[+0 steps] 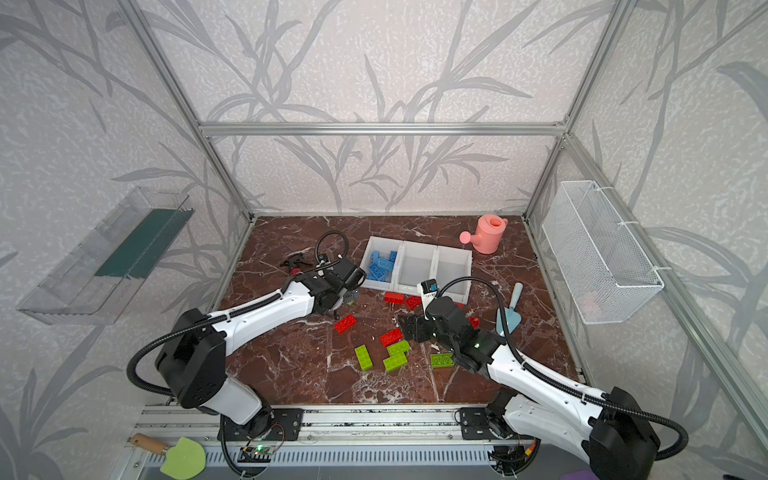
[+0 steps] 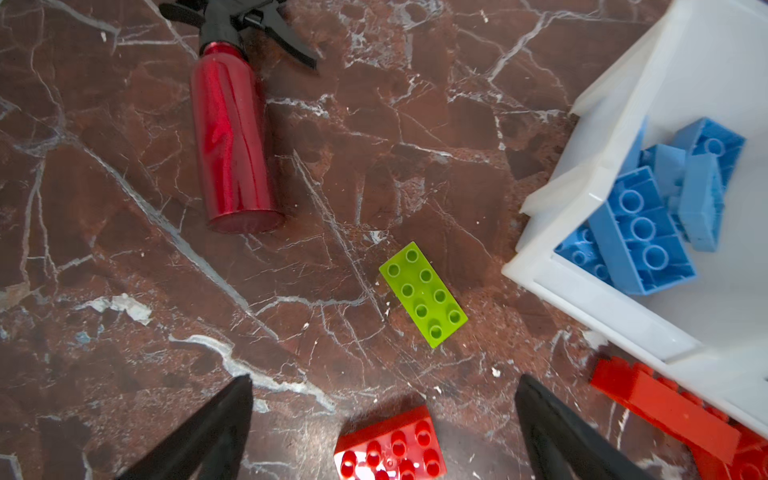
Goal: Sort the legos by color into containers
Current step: 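Withdraw the right gripper from the bin and move the left gripper toward bricks, then lower the left gripper onto a lime-green brick and grasp it, then carry the green brick into the middle bin compartment and release, left gripper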
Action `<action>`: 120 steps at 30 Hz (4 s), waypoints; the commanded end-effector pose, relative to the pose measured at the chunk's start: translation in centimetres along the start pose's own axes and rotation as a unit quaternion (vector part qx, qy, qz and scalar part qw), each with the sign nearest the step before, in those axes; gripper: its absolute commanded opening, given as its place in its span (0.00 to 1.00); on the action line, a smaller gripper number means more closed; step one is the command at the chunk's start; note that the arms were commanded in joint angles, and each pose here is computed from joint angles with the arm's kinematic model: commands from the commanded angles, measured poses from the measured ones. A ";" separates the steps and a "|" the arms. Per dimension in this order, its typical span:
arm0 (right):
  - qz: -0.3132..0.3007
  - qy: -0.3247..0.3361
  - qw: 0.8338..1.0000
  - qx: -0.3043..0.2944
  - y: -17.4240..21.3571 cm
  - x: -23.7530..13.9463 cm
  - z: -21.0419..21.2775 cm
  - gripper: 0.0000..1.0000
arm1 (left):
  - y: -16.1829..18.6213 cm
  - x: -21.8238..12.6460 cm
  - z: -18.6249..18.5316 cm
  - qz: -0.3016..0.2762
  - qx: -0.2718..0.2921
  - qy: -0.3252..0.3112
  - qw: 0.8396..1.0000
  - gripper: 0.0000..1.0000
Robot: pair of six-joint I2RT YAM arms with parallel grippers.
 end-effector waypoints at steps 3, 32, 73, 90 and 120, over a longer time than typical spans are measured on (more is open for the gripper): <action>-0.023 -0.002 1.000 0.003 0.1 -0.1 -0.3 0.86 | -0.7 1.3 -0.2 -0.007 -0.054 -0.019 0.998 0.95; 0.017 0.015 0.998 -0.058 3.0 3.1 0.4 0.86 | 0.9 9.0 -2.4 0.043 -0.085 -0.045 0.994 0.74; 0.022 0.017 0.995 -0.091 3.5 3.6 1.5 0.86 | -7.4 -0.6 -5.0 -0.031 0.045 0.070 0.996 0.34; -0.047 -0.019 0.996 -0.068 2.5 1.1 1.3 0.92 | -9.5 -2.3 -20.4 -0.031 0.163 0.256 0.952 0.36; -0.068 0.017 0.995 -0.070 1.9 0.1 0.2 0.95 | -9.0 -1.0 -24.5 -0.019 0.210 0.271 0.939 0.75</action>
Point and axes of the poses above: each gripper's point midway between its finger pads, its own x axis out along the fingers, its own z axis along the line the jaws close on, y = z × x, the point moved 4 cm from there along -x, back along the fingers, and after that the axes turned 8 degrees about x, right-handed, at the moved point
